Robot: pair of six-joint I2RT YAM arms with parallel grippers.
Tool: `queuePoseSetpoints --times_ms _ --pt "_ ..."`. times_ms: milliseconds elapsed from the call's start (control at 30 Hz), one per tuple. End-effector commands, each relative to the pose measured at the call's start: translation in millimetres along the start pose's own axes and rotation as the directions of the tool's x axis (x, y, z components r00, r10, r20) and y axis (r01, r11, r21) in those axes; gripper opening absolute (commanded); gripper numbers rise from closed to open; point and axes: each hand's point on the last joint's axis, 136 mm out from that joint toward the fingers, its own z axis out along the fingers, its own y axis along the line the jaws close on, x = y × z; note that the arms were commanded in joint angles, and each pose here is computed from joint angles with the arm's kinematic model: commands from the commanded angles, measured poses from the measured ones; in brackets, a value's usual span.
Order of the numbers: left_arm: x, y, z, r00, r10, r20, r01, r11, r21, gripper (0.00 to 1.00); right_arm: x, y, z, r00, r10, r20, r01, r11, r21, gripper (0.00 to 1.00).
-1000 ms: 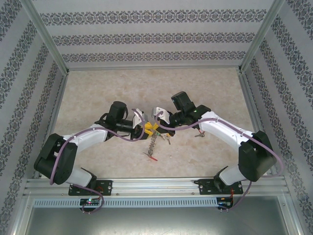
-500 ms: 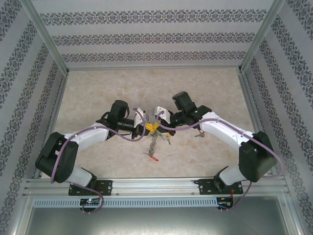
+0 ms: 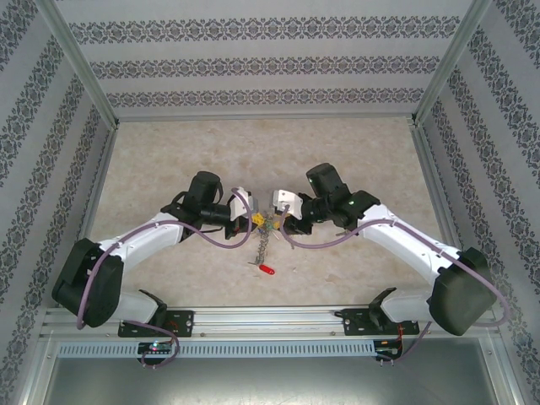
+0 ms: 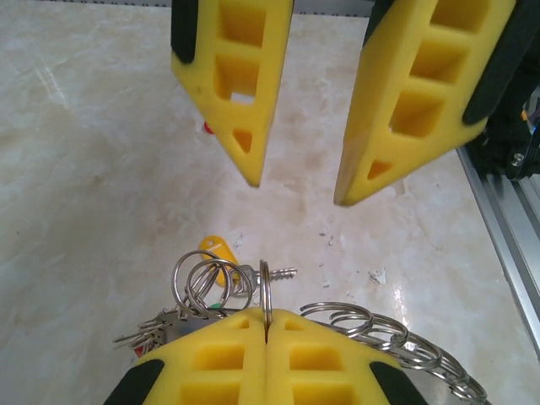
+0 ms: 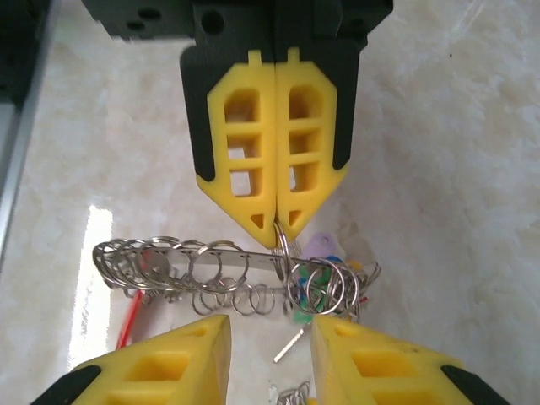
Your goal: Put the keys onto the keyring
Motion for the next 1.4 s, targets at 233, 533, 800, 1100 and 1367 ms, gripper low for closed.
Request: queuePoseSetpoints --times_ms 233,533,800,1100,1367 --pt "-19.7 -5.6 -6.7 0.996 0.082 -0.019 -0.082 0.997 0.001 0.00 -13.3 0.5 13.6 0.996 -0.092 0.001 0.092 0.996 -0.006 0.30" --pt "-24.8 -6.2 -8.4 0.996 0.091 -0.008 -0.091 0.996 -0.005 0.00 -22.0 0.2 21.7 0.994 -0.082 0.070 0.083 0.996 -0.013 0.23" --pt "-26.3 -7.0 -9.5 0.996 0.091 0.005 -0.090 0.996 -0.009 0.00 -13.1 2.9 26.7 0.996 -0.062 0.063 0.064 0.997 -0.033 0.20" --pt "-26.2 -8.1 -10.3 0.996 0.091 0.006 -0.090 0.996 -0.010 0.00 -10.5 -1.0 28.8 0.997 -0.055 0.054 0.057 0.998 -0.029 0.12" --pt "-27.6 -6.5 -11.6 0.995 0.097 0.017 -0.097 0.995 -0.027 0.00 -12.0 -1.7 28.0 0.996 -0.021 0.089 0.026 0.998 -0.049 0.00"
